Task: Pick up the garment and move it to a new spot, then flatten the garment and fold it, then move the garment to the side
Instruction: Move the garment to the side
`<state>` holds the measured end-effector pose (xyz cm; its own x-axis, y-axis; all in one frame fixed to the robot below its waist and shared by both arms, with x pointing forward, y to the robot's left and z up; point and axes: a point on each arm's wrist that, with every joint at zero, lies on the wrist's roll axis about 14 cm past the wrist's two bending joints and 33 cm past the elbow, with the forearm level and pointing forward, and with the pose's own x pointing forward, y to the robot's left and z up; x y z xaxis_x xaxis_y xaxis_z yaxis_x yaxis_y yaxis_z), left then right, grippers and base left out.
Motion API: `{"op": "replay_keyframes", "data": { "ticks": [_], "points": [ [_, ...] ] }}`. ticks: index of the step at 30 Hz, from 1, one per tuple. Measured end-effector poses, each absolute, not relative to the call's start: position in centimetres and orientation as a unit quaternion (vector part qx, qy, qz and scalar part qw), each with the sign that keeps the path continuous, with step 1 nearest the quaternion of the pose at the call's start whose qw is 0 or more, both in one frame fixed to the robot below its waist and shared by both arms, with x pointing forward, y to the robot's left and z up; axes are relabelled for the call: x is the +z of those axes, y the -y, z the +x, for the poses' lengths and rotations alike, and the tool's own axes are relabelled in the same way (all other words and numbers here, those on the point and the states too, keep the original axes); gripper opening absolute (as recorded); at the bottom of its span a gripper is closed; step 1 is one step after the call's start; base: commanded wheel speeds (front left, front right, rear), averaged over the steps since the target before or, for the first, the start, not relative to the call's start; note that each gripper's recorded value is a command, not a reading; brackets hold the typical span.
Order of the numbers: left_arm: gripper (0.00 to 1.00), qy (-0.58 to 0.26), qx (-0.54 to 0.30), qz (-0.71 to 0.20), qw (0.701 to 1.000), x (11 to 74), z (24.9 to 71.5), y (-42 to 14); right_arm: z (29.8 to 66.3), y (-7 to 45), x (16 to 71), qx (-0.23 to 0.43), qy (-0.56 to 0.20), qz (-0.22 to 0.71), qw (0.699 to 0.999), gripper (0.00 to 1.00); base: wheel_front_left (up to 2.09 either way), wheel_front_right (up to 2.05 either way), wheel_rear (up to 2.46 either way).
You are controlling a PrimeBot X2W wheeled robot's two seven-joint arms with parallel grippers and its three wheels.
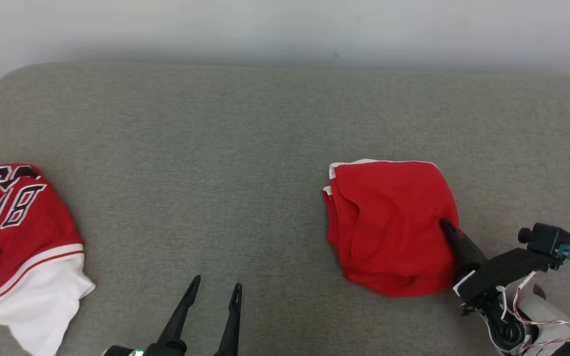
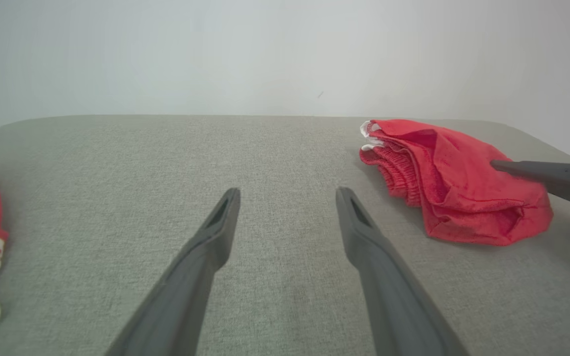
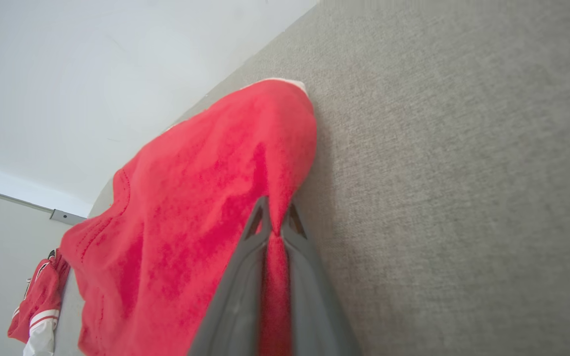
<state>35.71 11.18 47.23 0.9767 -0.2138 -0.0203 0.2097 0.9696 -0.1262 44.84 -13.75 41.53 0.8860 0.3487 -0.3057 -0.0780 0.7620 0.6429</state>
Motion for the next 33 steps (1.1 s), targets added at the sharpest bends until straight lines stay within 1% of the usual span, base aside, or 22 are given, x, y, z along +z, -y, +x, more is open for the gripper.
{"op": "replay_keyframes", "data": {
  "ticks": [8, 16, 20, 27, 33],
  "points": [
    [1.0, -0.016, -0.148, -0.056, 0.987, 46.9, 37.7, -9.2, 45.8, 17.5, 42.4, 0.11, -0.183, 0.258, 0.942, 0.0, 0.0, 0.0, 0.0],
    [1.0, -0.014, -0.2, -0.044, 0.979, 46.2, 40.2, -6.8, 46.5, 22.6, 43.3, 0.078, -0.159, 0.196, 0.964, 0.0, 0.0, 0.0, 0.0],
    [1.0, -0.018, -0.231, -0.041, 0.972, 45.4, 41.2, -5.3, 47.0, 25.4, 44.3, 0.052, -0.14, 0.171, 0.974, 0.0, 0.0, 0.0, 0.0],
    [1.0, -0.03, -0.281, -0.036, 0.958, 43.3, 42.5, -3.0, 47.0, 29.7, 44.3, 0.008, -0.131, 0.122, 0.984, 0.0, 0.0, 0.0, 0.0],
    [1.0, -0.039, -0.309, -0.036, 0.95, 41.5, 43.7, -1.8, 47.2, 34.0, 44.4, -0.029, -0.134, 0.053, 0.989, 0.0, 0.0, 0.0, 0.0]
  ]
}}
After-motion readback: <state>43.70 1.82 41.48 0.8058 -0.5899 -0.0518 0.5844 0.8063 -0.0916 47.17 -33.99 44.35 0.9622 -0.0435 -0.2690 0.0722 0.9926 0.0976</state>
